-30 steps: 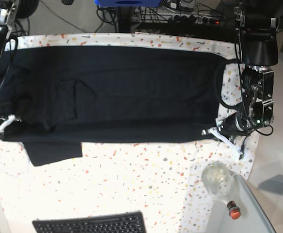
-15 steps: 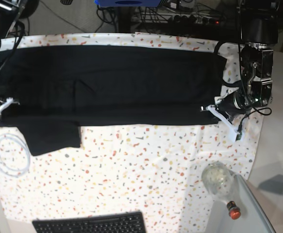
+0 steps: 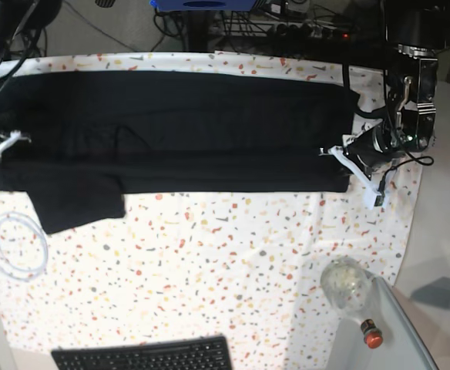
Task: Layout the t-shirt on the table in an organized manner, then fold the t-shirt properly
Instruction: 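Fold the hem with both grippers over toward the collar edge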
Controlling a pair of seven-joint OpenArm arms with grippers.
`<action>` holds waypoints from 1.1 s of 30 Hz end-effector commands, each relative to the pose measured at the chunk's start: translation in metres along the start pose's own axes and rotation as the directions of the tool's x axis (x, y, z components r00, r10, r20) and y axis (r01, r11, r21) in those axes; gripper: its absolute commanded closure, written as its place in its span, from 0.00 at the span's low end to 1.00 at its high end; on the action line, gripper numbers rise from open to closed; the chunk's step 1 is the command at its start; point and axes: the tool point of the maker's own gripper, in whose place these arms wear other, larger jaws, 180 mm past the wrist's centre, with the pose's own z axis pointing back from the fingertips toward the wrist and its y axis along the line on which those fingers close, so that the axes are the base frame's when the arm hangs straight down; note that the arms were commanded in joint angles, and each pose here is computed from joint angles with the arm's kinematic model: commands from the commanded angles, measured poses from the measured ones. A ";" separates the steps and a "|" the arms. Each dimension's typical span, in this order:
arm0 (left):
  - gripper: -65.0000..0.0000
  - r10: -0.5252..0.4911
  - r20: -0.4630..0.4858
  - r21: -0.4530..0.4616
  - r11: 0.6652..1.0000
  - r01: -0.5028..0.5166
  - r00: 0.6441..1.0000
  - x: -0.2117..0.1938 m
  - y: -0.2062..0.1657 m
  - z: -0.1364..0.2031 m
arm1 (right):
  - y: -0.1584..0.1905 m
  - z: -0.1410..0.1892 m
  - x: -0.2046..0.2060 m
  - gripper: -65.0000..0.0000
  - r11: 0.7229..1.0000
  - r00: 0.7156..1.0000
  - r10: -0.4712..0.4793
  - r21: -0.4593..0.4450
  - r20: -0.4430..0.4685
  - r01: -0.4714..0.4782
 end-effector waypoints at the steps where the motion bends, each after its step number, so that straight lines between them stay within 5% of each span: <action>1: 1.00 -0.015 0.040 0.019 1.000 0.015 0.999 0.014 0.007 0.006 | -0.008 0.002 0.013 1.00 1.000 0.999 0.002 -0.020 0.042 -0.001; 33: 1.00 -0.059 0.004 0.019 0.998 0.059 0.998 -0.012 0.003 0.016 | -0.009 -0.006 0.010 1.00 1.000 1.000 -0.008 -0.013 0.022 0.008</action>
